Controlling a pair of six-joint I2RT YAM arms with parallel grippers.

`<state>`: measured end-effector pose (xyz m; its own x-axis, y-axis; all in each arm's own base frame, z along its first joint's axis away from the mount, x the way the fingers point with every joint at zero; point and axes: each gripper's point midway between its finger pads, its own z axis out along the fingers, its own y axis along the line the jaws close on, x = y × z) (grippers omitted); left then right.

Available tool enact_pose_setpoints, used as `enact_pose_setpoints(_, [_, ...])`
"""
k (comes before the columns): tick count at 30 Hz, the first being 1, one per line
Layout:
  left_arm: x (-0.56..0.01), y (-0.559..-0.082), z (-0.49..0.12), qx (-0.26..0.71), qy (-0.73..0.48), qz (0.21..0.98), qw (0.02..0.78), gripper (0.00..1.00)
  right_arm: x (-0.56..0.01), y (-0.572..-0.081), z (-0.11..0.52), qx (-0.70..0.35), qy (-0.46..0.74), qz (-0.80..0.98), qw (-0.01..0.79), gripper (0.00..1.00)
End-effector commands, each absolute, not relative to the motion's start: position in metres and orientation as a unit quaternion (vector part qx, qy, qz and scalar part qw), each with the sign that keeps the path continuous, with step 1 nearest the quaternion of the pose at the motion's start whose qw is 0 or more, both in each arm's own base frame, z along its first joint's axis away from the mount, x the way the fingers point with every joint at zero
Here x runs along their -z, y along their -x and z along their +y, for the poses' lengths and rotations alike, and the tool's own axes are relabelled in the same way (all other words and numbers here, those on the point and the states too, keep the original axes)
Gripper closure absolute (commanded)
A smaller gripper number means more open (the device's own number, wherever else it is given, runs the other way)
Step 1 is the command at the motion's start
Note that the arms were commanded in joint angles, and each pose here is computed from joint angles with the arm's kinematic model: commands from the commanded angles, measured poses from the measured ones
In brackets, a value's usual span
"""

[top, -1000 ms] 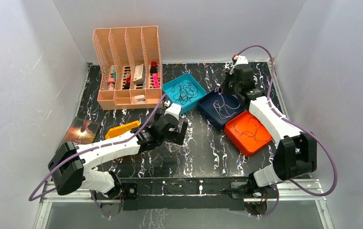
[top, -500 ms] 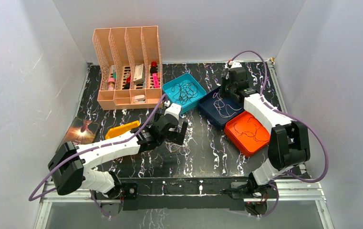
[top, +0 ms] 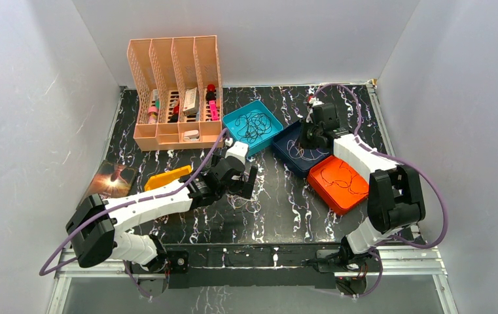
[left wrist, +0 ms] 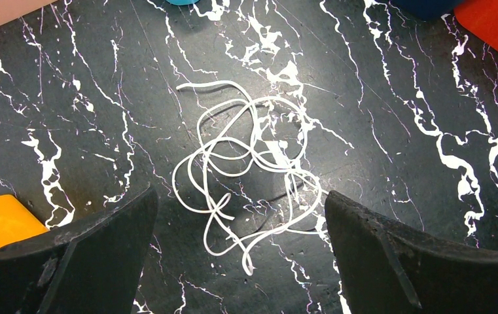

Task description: Untangle the cables

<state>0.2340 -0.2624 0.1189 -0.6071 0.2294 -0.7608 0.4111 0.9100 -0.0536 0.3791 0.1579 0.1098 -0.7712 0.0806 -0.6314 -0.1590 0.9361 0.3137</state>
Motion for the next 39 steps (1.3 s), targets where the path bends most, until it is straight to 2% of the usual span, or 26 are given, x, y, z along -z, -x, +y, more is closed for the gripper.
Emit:
enact_pose_setpoints(1, [-0.132,-0.236,-0.261,0.117,-0.171,0.884,0.419,0.02,-0.112,-0.383,0.161,-0.189,0.024,0.920,0.343,1.00])
enact_pose_setpoints(5, [-0.133,-0.236,-0.260,0.115,-0.171,0.884,0.420,0.02,-0.106,-0.394,0.148,-0.148,0.008,0.924,0.353,0.99])
enact_pose_setpoints(10, [-0.137,-0.238,-0.257,0.109,-0.169,0.882,0.426,0.02,-0.105,-0.400,0.140,-0.124,-0.002,0.926,0.356,0.92])
enact_pose_setpoints(23, [-0.138,-0.241,-0.258,0.103,-0.172,0.881,0.429,0.02,-0.176,-0.401,0.123,-0.114,-0.033,0.882,0.456,0.53])
enact_pose_setpoints(27, [-0.138,-0.241,-0.259,0.102,-0.172,0.881,0.430,0.02,-0.187,-0.397,0.124,-0.121,-0.029,0.878,0.462,0.48])
enact_pose_setpoints(31, [-0.139,-0.241,-0.258,0.103,-0.173,0.881,0.429,0.02,-0.196,-0.397,0.119,-0.111,-0.036,0.872,0.475,0.36])
enact_pose_setpoints(39, [-0.140,-0.241,-0.259,0.102,-0.174,0.881,0.429,0.02,-0.216,-0.394,0.105,-0.102,-0.083,0.852,0.507,0.24])
